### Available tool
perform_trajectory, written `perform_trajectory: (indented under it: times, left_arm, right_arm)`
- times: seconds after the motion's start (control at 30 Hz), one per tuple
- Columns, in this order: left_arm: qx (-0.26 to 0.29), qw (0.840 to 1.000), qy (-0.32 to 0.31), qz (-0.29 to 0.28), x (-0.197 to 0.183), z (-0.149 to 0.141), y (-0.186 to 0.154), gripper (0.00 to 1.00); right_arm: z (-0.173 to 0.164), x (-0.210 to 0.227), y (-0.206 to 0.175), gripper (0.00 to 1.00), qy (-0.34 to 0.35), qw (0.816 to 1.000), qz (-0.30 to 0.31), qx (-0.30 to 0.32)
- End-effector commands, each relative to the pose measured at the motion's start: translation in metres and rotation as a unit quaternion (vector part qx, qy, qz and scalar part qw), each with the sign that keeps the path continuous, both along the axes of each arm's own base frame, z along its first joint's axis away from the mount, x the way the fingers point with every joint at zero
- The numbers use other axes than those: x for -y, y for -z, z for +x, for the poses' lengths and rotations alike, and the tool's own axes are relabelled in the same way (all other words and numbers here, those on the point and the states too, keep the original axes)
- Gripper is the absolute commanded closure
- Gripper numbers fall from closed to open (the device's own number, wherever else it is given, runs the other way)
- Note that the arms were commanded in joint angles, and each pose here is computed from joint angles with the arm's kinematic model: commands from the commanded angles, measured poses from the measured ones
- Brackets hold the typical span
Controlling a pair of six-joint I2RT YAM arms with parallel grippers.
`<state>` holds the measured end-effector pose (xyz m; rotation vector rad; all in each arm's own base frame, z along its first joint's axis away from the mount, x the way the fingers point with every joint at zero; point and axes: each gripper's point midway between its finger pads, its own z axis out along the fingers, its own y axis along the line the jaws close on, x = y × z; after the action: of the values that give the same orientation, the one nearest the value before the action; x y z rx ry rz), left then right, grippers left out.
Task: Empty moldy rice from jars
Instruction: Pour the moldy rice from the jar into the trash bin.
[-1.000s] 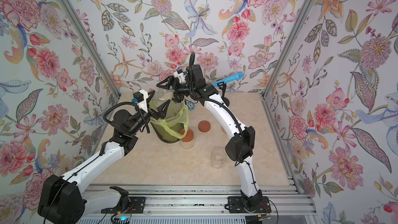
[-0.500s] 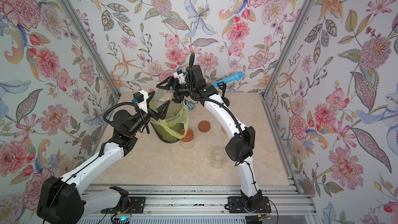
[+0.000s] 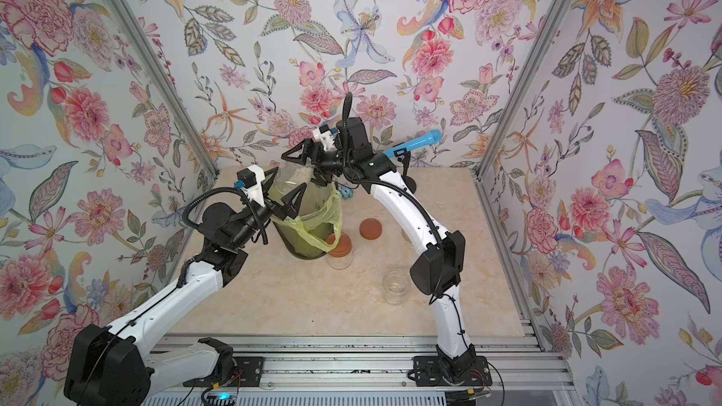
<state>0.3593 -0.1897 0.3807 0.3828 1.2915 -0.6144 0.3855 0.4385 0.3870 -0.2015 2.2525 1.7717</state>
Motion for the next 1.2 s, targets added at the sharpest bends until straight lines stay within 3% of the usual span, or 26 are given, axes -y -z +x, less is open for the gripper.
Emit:
perform_trajectory:
  times: [0.0,0.3,0.83,1.0,1.1,1.17]
  left_arm:
    - [-0.017,0.997,-0.057,-0.043,-0.024,0.011,0.003,0.00]
    - [-0.012,0.991,-0.096,-0.090,-0.040,0.009,0.011,0.00]
    - [0.015,0.987,-0.107,-0.117,-0.047,0.006,0.008,0.04]
    - [0.020,0.987,-0.112,-0.116,-0.049,0.003,0.004,0.18]
    - [0.024,0.987,-0.116,-0.113,-0.051,0.001,0.000,0.44]
    - [0.023,0.987,-0.117,-0.106,-0.051,0.001,-0.001,0.73]
  right_arm:
    - [-0.060,-0.001,-0.080,1.00,-0.061,0.992,0.062,0.086]
    - [-0.067,-0.019,-0.084,1.00,-0.067,0.990,0.071,0.102]
    - [-0.067,-0.026,-0.076,1.00,-0.073,0.991,0.070,0.089]
    - [-0.066,-0.024,-0.072,1.00,-0.070,0.992,0.064,0.085]
    - [-0.067,-0.024,-0.070,1.00,-0.070,0.992,0.062,0.083]
    - [-0.067,-0.024,-0.068,0.95,-0.070,0.992,0.061,0.082]
